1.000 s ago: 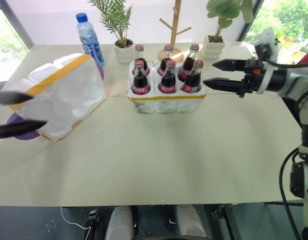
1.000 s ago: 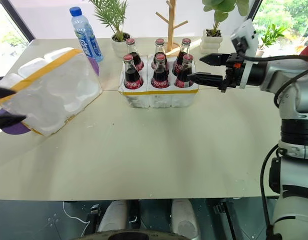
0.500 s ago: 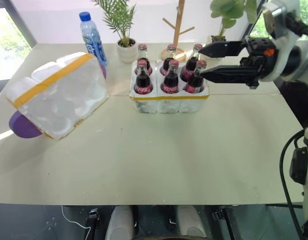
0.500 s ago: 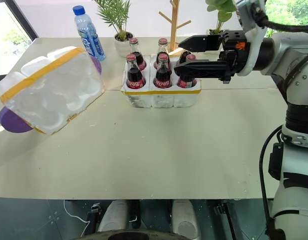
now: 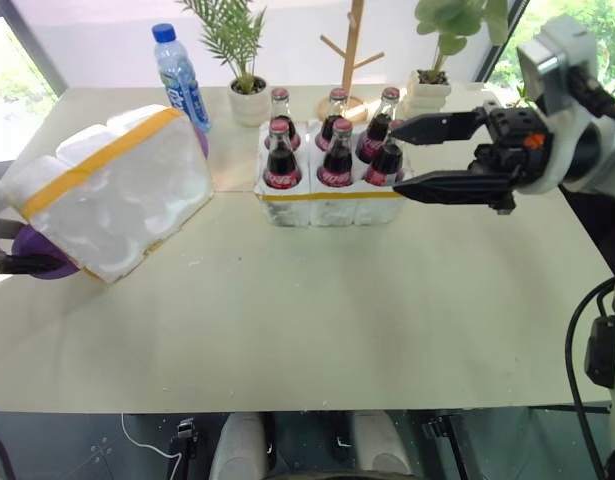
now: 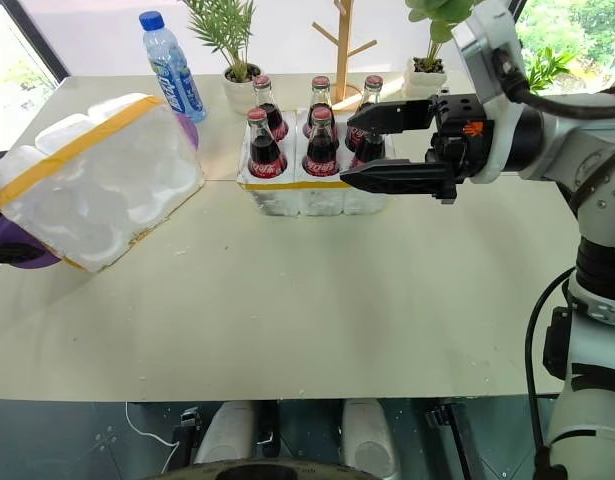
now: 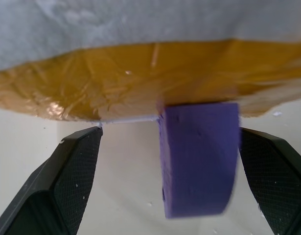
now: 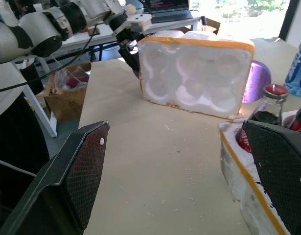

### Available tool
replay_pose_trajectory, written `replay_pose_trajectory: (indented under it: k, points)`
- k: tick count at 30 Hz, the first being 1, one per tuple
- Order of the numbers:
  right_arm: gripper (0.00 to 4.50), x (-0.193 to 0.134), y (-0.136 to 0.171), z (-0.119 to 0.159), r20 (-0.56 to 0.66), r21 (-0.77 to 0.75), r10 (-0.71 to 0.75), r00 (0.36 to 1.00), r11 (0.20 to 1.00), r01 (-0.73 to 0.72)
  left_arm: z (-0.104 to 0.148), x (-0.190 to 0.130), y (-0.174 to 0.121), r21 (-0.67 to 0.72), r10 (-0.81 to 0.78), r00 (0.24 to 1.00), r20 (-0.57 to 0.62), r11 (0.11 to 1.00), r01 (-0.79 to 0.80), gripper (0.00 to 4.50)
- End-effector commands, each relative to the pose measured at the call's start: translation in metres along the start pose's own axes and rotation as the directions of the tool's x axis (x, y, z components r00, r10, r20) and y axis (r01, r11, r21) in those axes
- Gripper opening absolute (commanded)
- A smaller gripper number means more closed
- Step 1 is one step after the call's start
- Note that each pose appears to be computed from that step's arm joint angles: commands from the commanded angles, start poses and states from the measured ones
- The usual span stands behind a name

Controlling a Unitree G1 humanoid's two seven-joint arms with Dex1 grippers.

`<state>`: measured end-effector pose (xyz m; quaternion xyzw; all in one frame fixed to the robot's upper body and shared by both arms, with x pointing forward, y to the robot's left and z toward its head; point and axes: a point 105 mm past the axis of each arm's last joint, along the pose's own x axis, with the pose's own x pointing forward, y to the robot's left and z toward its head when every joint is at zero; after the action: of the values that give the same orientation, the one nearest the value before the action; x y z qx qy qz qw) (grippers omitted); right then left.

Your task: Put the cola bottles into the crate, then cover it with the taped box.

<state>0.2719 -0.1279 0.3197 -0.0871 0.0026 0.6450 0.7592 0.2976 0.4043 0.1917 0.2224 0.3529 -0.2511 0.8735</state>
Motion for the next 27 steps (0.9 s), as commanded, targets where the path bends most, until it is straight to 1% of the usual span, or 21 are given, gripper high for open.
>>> replay_pose_trajectory:
  k: [1, 2, 4, 6, 8, 11, 14, 16, 18, 20, 23, 25, 27]
  points:
    - [4.50, -0.008, 0.009, 0.016, 0.029, -0.048, -0.007, 1.000, 0.999, 0.008, 0.000, 0.001, 0.004, 0.010, 0.021, 1.000, -0.016, 1.000, -0.021, 3.93]
    - [4.50, -0.008, 0.009, 0.016, 0.025, -0.062, -0.017, 1.000, 0.998, 0.018, -0.001, 0.002, 0.003, 0.013, 0.007, 1.000, -0.019, 1.000, -0.007, 3.61]
    - [4.50, -0.007, 0.008, 0.015, 0.019, -0.080, -0.036, 0.999, 0.996, 0.038, -0.001, 0.004, 0.003, 0.020, 0.000, 1.000, -0.025, 1.000, 0.001, 2.66]
    - [4.50, -0.007, 0.008, 0.014, 0.022, -0.077, -0.040, 0.999, 0.996, 0.042, 0.002, 0.006, 0.005, 0.029, 0.019, 1.000, -0.025, 0.999, -0.018, 1.58]
    - [4.50, -0.007, 0.009, 0.012, 0.022, -0.073, -0.041, 0.999, 0.996, 0.042, 0.005, 0.007, 0.007, 0.045, 0.030, 0.999, -0.021, 0.999, -0.029, 0.74]
    - [4.50, -0.009, 0.007, 0.006, 0.017, -0.012, -0.047, 0.999, 0.999, 0.048, 0.016, 0.006, 0.008, 0.079, 0.037, 0.999, 0.005, 0.996, -0.037, 0.74]
    - [4.50, -0.012, 0.004, -0.002, -0.001, -0.020, -0.087, 0.996, 0.996, 0.087, 0.030, 0.001, 0.012, 0.147, 0.072, 0.996, 0.052, 0.986, -0.079, 0.74]
    - [4.50, -0.015, -0.004, -0.007, -0.014, -0.012, -0.148, 0.989, 0.989, 0.148, 0.051, -0.003, 0.019, 0.242, 0.147, 0.979, 0.141, 0.954, -0.178, 0.74]
    - [4.50, -0.019, -0.005, -0.010, -0.006, 0.011, -0.174, 0.985, 0.985, 0.174, 0.081, -0.010, 0.030, 0.259, 0.266, 0.928, 0.260, 0.907, -0.333, 0.74]
    - [4.50, -0.022, -0.003, -0.010, 0.009, 0.027, -0.186, 0.982, 0.982, 0.186, 0.116, -0.018, 0.033, 0.259, 0.326, 0.861, 0.391, 0.859, -0.442, 0.74]
    - [4.50, -0.026, -0.001, -0.015, 0.009, 0.048, -0.214, 0.977, 0.976, 0.214, 0.164, -0.024, 0.019, 0.328, 0.309, 0.773, 0.555, 0.772, -0.544, 0.74]
    - [4.50, -0.029, -0.001, -0.018, 0.007, 0.065, -0.235, 0.972, 0.970, 0.234, 0.191, -0.026, 0.005, 0.357, 0.287, 0.716, 0.636, 0.713, -0.603, 0.74]
    - [4.50, -0.032, -0.002, -0.022, 0.006, 0.081, -0.261, 0.965, 0.962, 0.260, 0.221, -0.027, -0.010, 0.365, 0.278, 0.643, 0.713, 0.637, -0.679, 0.74]
